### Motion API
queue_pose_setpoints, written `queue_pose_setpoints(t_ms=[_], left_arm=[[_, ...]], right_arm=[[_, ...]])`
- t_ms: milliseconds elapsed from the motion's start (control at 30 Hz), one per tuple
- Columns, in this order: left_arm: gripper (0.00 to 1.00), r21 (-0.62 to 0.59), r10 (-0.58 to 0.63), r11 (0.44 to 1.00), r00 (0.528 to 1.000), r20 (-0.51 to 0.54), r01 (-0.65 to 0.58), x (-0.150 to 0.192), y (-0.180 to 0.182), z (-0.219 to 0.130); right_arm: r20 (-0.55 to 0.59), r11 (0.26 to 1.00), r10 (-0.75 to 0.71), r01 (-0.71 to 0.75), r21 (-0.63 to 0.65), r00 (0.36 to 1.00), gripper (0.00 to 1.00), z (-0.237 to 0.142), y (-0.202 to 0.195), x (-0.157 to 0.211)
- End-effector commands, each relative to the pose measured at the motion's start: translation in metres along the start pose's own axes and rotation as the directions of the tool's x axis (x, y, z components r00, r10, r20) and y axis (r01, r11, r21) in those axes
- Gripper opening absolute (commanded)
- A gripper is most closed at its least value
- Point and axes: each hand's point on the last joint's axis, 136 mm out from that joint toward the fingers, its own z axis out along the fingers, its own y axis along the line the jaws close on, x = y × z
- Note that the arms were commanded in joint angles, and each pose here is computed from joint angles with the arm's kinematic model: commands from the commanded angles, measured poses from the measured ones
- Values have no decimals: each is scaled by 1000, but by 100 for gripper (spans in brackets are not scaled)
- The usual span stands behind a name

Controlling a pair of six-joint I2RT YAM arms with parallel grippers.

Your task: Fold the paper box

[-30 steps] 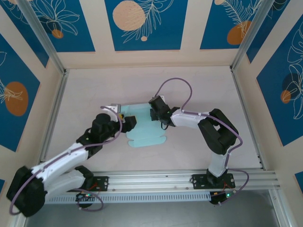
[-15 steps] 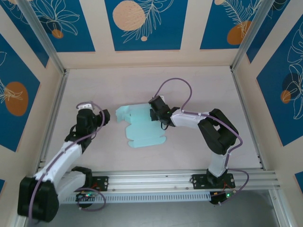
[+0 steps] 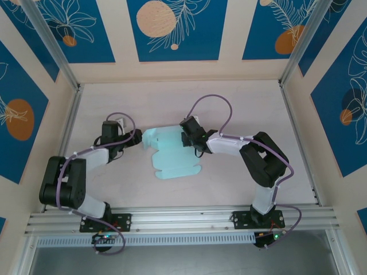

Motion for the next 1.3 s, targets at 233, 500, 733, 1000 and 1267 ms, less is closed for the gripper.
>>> queue_pose_setpoints(t_ms=[233,500,733,1000,1267], left_arm=[[75,217,68,974,998,-7,-65,8,-55,3],[75,279,147,950,989,-2,-140,16,-74,-4],[75,331,228,919,974,3,-216,27,-95,-4],[60,365,317,884,948,-8,-293,40,-111,-2],[54,370,338,878,941,-29,-304,55,-108,-12]], right_arm=[[19,1000,5,-5,-11,1000,12,0,8,-11],[13,1000,3,-3,-11,1000,12,2,9,-10],[10,1000,2,-2,-17,1000,12,2,11,-11],[7,1000,-2,2,-15,1000,12,1,11,-12],[0,1000,-1,1,-13,1000,12,4,12,-11]])
